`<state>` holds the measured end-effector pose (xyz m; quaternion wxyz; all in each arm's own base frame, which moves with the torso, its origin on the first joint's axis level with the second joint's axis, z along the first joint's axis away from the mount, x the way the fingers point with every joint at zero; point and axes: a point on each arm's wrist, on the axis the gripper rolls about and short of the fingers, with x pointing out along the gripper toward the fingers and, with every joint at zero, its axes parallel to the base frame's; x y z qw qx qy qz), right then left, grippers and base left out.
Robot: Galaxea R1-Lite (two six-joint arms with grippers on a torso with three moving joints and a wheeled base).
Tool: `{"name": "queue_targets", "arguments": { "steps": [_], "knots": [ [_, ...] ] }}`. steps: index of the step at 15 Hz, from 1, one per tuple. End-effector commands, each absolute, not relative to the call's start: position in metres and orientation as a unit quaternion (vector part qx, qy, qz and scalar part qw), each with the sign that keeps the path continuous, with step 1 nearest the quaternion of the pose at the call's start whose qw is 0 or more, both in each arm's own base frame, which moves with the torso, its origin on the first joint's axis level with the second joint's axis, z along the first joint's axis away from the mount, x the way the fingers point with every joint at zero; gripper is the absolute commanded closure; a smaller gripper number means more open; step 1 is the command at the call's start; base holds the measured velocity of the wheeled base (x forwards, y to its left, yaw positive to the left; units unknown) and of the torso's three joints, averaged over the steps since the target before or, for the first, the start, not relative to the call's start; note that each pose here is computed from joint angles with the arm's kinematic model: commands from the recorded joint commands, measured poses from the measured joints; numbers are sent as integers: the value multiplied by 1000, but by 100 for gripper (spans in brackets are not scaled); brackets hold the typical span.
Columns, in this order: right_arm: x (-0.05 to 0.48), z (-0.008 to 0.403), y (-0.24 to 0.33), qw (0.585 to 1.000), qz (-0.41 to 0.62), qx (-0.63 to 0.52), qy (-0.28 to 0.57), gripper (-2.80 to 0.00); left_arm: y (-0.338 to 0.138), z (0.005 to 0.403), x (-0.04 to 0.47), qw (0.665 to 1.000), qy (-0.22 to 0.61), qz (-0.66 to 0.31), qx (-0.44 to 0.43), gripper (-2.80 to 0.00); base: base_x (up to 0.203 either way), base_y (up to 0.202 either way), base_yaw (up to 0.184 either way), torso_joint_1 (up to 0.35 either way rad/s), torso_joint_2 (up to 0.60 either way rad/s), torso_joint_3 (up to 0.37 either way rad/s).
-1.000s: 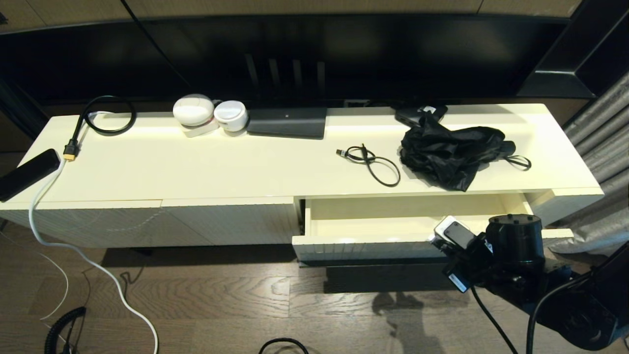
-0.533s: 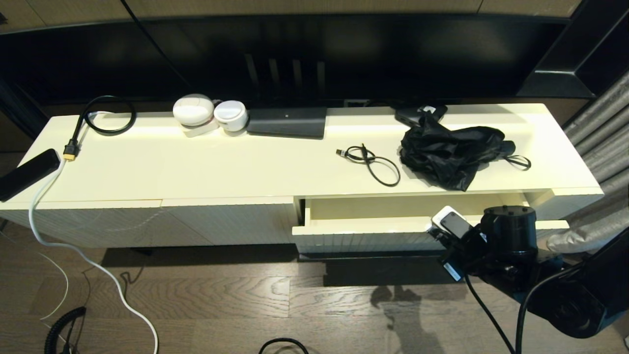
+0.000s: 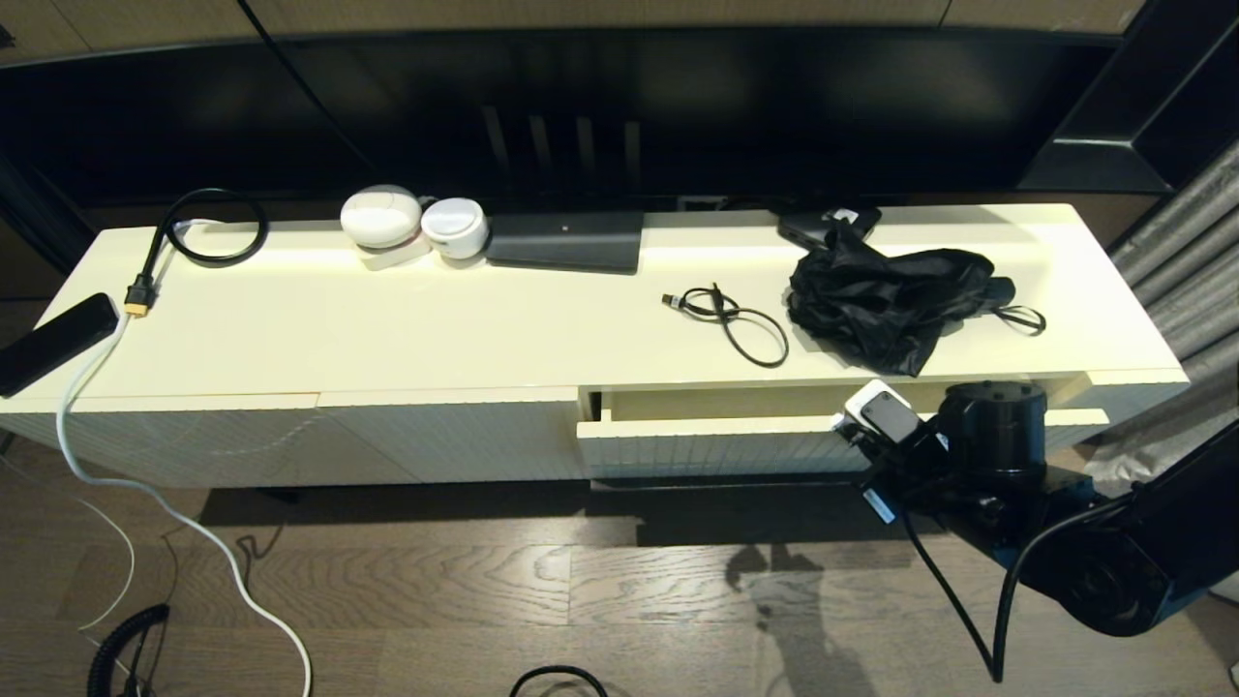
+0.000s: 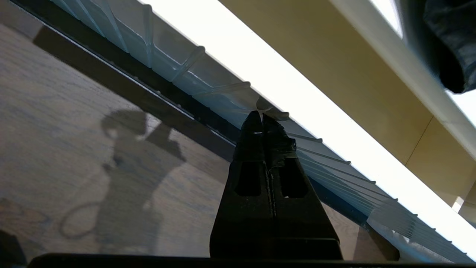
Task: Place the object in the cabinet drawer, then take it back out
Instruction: Close the drawer
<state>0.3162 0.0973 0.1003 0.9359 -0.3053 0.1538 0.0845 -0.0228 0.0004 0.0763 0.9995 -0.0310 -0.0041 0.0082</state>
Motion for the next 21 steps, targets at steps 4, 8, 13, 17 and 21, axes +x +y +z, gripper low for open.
{"name": "queue_targets", "arguments": {
  "steps": [4, 8, 13, 17, 21],
  "knots": [
    [325, 110, 99, 940, 78, -303, 136, 0, 0, 76, -23, 999, -4, 9, -31, 0, 0, 0, 0, 0, 0, 0],
    [330, 106, 100, 940, 75, -303, 140, 0, 0, 76, -23, 999, -4, 9, -31, 0, 0, 0, 0, 0, 0, 0],
    [345, 114, 105, 945, 65, -299, 119, 0, 0, 76, -23, 999, -4, 9, -31, 0, 0, 0, 0, 0, 0, 0],
    [348, 112, 106, 945, 60, -299, 120, 0, 0, 76, -23, 999, -4, 9, -31, 0, 0, 0, 0, 0, 0, 0],
    [335, 118, 102, 944, 58, -300, 121, 0, 0, 76, -23, 999, -4, 9, -31, 0, 0, 0, 0, 0, 0, 0]
  ]
}}
